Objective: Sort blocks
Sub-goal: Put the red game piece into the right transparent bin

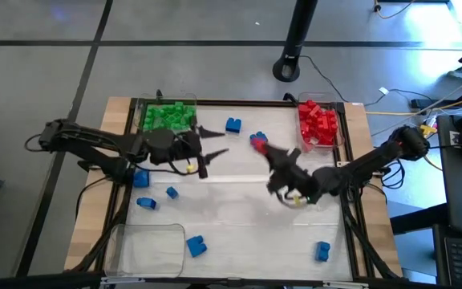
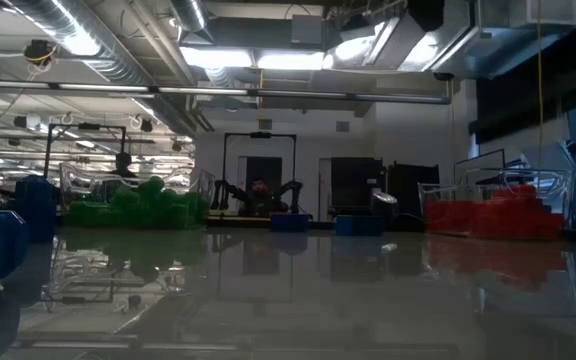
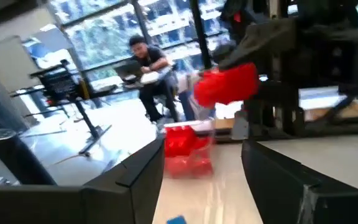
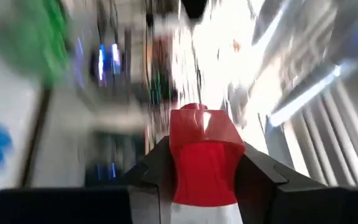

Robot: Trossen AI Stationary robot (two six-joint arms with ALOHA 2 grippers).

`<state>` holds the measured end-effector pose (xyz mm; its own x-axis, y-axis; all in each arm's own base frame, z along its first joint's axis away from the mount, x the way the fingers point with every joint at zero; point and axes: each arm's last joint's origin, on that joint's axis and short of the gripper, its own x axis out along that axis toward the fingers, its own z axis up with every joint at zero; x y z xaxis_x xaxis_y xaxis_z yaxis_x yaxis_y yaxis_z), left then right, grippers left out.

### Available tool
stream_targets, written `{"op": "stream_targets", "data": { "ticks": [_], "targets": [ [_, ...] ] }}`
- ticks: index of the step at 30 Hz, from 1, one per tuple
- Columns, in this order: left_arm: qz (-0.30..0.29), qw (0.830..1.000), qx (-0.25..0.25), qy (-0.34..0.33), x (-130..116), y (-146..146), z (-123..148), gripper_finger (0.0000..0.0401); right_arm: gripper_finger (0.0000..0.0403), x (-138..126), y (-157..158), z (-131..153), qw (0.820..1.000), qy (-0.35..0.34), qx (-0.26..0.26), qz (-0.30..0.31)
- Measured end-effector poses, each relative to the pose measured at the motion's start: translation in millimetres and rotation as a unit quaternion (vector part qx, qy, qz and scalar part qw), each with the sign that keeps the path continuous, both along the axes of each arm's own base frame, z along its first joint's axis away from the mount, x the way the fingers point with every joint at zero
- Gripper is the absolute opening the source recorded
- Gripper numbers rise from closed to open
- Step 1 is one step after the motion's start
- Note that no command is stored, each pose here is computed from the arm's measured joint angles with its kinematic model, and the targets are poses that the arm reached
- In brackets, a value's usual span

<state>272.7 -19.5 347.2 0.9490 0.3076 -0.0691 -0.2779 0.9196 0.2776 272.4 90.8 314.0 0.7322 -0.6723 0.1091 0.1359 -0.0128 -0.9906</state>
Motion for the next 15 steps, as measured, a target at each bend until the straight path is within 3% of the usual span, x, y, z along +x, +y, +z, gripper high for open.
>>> {"op": "stream_targets", "data": {
  "ticks": [5,9,15],
  "targets": [
    [-0.011,1.0,-0.022,-0.012,-2.7,23.8,-20.3,0.0201,0.0124,-2.5,-45.4,6.9,0.99,0.056,-0.016,-0.129],
    [-0.027,0.999,-0.04,-0.016,-3.7,38.3,-34.5,0.0201,0.0125,-7.7,-91.5,-1.6,0.971,0.115,-0.011,-0.208],
    [-0.022,0.999,-0.048,-0.007,-6.3,43.1,-49.7,0.0199,0.0125,-30.7,-161.5,-22.9,0.949,0.159,0.075,-0.262]
  ]
}}
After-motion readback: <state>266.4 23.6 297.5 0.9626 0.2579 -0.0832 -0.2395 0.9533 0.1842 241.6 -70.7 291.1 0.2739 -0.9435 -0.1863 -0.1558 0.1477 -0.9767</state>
